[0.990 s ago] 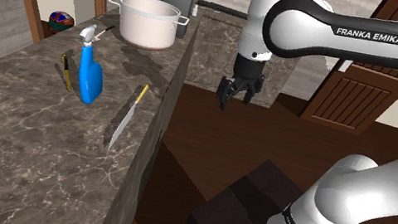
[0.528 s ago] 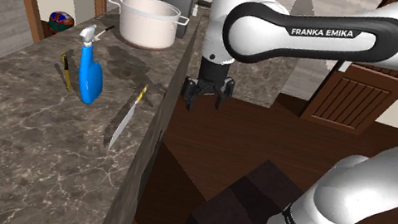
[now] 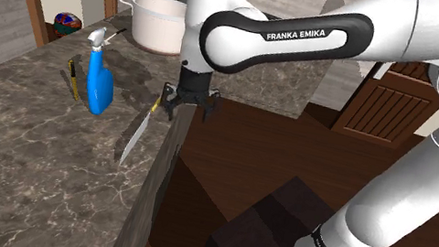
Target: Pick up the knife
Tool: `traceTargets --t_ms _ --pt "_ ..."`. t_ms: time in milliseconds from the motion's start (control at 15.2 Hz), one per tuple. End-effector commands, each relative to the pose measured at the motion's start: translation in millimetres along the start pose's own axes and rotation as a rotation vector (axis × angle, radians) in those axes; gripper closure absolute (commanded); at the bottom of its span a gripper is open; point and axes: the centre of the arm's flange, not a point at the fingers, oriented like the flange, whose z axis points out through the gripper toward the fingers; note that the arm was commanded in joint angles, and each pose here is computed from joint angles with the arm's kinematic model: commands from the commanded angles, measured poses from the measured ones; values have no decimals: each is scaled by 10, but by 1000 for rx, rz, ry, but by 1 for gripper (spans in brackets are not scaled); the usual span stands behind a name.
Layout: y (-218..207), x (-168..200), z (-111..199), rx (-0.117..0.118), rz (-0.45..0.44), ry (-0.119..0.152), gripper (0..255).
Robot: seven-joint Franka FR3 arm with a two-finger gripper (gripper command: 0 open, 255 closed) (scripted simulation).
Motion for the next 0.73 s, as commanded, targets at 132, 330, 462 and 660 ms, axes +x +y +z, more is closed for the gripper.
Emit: traceTargets --t_ms 132,330,462,660 --pt "-486 206 133 14 113 3 0" --pt "-806 389 229 23 194 6 0" --pt "-1012 526 290 29 248 8 0" --pt "-1093 586 420 32 269 9 0"
